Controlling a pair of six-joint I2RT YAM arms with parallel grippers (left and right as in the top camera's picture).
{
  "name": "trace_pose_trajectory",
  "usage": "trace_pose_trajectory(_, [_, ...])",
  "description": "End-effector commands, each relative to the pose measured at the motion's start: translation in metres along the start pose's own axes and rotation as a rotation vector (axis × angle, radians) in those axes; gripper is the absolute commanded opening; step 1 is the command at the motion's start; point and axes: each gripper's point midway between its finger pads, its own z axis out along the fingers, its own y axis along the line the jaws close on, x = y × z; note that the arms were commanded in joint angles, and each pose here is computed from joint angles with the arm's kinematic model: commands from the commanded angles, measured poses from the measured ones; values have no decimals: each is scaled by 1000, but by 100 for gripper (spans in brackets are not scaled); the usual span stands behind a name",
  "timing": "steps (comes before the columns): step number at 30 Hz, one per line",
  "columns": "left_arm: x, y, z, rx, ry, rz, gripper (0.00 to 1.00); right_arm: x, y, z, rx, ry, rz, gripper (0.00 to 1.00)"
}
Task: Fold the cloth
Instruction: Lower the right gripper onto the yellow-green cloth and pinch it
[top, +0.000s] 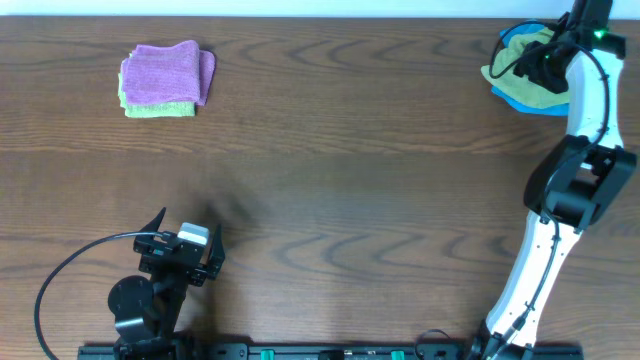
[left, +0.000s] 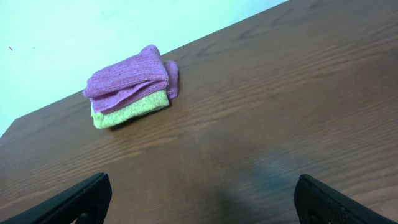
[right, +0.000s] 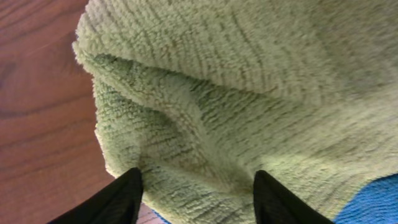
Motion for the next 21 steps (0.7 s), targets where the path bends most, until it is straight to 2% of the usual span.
trace_pose_trajectory(1, [8,-7,3,27,12,-10,95,16,6,19,-12,49,0,51])
trace_pose_trajectory(3, [8,-7,3,27,12,-10,95,15,6,20,-12,46,-1,45])
trace_pose_trajectory(5, [8,-7,3,27,12,-10,95,14,4,20,-4,42,-3,49])
trace_pose_trajectory(8, [8,-7,3,27,12,-10,95,15,-4,21,43,45,-14,63])
trace_pose_trajectory(14, [8,-7,3,27,12,-10,95,18,-17,22,113,53,-32,65])
trace_pose_trajectory(16, [8,-7,3,27,12,-10,95,21,-17,25,114,61,-32,59])
trace_pose_trajectory(19, [8,-7,3,27,12,-10,95,25,-18,30,116,74,-32,42])
trace_pose_trajectory(20, [8,-7,3,27,12,-10,95,26,-18,31,116,76,-32,30])
trace_pose_trajectory(21, [8,-7,3,27,12,-10,95,26,-18,31,116,76,-32,23])
